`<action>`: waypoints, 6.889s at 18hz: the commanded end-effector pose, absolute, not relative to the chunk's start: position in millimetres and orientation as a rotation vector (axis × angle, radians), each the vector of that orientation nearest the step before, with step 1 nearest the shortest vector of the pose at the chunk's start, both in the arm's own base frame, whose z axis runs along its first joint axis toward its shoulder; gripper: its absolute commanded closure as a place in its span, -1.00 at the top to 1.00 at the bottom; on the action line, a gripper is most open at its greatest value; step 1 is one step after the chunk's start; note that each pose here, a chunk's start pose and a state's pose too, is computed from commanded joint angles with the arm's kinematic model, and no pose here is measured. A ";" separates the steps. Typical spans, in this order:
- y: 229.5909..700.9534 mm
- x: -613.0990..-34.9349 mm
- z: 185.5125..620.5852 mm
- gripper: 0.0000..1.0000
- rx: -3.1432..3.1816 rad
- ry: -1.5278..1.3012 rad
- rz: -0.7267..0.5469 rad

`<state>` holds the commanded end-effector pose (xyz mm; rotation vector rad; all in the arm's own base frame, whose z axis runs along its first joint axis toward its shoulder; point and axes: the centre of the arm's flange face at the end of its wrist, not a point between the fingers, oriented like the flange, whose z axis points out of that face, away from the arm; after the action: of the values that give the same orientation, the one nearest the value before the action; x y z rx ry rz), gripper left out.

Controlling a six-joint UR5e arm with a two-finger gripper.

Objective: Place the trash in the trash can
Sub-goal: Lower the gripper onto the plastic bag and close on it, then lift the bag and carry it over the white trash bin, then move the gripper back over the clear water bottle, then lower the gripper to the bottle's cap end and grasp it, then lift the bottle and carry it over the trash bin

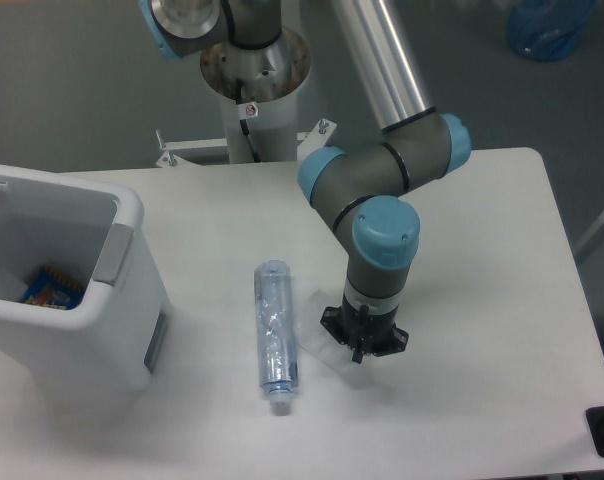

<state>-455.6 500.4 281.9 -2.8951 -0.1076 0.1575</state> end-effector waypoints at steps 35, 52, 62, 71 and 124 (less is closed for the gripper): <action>564.3 -170.0 554.0 0.85 -2.290 0.039 -0.225; 535.8 -349.5 433.3 1.00 -2.442 -0.265 -0.163; 546.5 -398.9 309.0 1.00 -2.765 -0.404 -0.110; 613.1 -424.2 267.6 1.00 -2.970 -0.544 -0.198; 600.2 -327.4 561.9 -1.00 -2.314 -0.095 -0.222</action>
<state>-327.4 600.2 561.9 -2.3145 -0.0949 -0.2219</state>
